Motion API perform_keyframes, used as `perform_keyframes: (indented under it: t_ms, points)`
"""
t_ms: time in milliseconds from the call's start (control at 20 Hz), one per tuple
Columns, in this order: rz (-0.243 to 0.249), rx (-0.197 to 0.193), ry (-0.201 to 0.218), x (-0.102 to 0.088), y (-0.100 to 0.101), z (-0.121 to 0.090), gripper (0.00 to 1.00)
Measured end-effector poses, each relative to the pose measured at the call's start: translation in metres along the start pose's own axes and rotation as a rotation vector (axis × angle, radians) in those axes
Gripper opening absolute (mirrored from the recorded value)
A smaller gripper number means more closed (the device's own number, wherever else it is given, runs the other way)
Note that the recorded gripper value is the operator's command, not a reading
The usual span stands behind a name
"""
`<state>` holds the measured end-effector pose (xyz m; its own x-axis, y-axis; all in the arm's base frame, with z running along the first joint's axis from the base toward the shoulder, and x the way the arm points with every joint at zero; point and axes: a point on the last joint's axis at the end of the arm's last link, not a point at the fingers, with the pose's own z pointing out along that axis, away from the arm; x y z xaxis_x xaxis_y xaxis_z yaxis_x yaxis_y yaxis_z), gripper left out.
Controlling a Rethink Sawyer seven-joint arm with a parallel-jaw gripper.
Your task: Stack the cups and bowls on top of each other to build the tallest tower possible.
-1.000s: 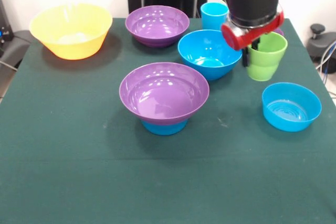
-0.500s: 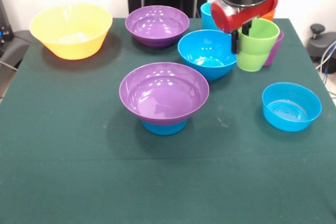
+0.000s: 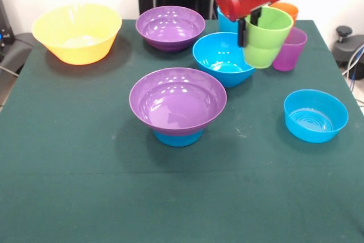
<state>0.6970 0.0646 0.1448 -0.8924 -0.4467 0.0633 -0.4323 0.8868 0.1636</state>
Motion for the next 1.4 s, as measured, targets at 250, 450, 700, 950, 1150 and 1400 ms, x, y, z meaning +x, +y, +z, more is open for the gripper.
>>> perform_keyframes:
  t_ms: [250, 450, 700, 950, 1150, 1400]
  points:
    - [-0.017, 0.023, -0.03, 0.004, -0.036, -0.007, 0.0]
    - [-0.057, 0.041, -0.054, 0.006, -0.065, -0.014, 0.0]
    - [-0.116, 0.053, -0.075, 0.008, -0.097, -0.016, 0.0]
    - [-0.171, 0.063, -0.09, 0.006, -0.116, -0.019, 0.0]
    - [-0.187, 0.068, -0.089, 0.005, -0.119, -0.021, 0.0]
    - [-0.178, 0.064, -0.069, 0.007, -0.124, -0.025, 0.0]
